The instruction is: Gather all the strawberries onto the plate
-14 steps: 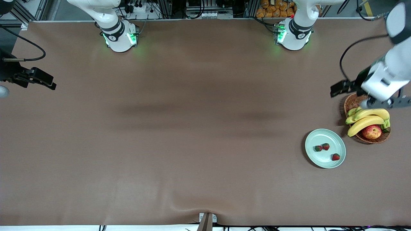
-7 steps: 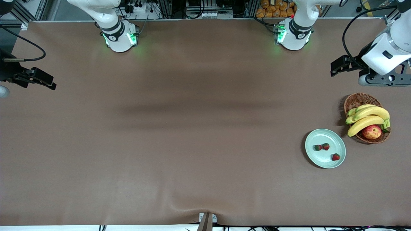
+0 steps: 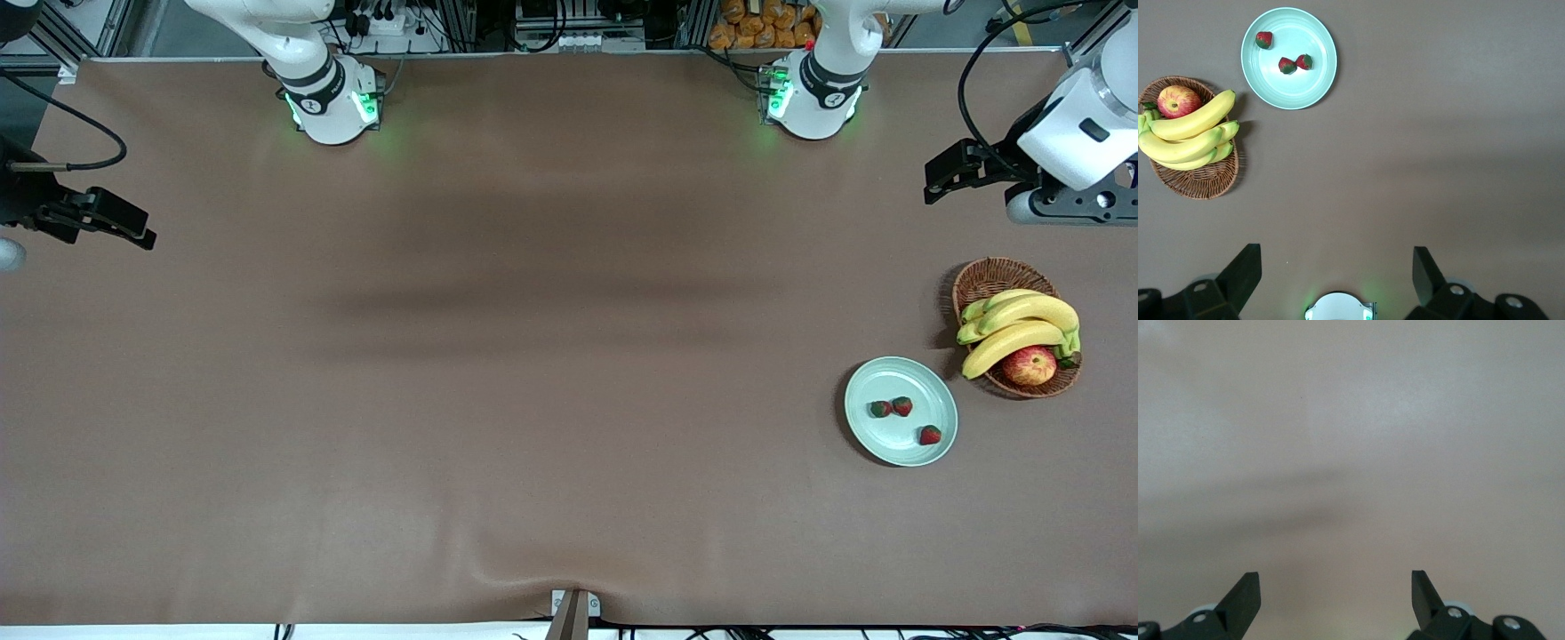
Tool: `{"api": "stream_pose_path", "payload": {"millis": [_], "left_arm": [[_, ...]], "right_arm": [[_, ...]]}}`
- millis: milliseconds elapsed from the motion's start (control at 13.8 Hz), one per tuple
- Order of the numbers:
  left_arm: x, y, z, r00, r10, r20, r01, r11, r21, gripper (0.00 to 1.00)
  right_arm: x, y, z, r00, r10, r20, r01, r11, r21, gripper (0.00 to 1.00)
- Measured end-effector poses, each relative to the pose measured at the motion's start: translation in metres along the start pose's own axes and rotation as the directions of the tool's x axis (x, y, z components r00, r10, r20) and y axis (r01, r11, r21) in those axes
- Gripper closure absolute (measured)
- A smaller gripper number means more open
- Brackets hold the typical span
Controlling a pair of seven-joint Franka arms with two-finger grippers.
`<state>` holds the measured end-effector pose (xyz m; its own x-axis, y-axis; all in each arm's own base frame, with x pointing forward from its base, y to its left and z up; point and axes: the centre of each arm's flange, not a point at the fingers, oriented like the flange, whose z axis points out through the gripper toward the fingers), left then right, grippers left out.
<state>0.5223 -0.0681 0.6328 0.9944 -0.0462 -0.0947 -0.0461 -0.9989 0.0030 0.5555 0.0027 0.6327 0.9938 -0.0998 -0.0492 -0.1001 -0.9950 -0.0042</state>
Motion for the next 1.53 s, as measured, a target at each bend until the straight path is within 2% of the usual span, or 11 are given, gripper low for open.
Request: {"api": "stream_pose_path", "payload": {"millis": [509,1308,1526], "left_arm": [[0.004,-0.001,-0.013,0.998,-0.001,-0.063,0.001,1.0,-0.003,0.0],[0.004,-0.001,-0.015,0.998,0.0,-0.068,-0.001,1.0,-0.003,0.0],[0.004,-0.001,-0.015,0.997,0.038,-0.068,-0.038,0.999,-0.001,0.0]], "right_arm": [[0.0,0.0,0.0,1.0,0.001,0.002,-0.001,1.0,0.0,0.0],[0.0,0.003,0.001,1.0,0.006,0.002,-0.006,1.0,0.0,0.0],[0.0,0.003,0.001,1.0,0.006,0.002,-0.006,1.0,0.0,0.0]]}}
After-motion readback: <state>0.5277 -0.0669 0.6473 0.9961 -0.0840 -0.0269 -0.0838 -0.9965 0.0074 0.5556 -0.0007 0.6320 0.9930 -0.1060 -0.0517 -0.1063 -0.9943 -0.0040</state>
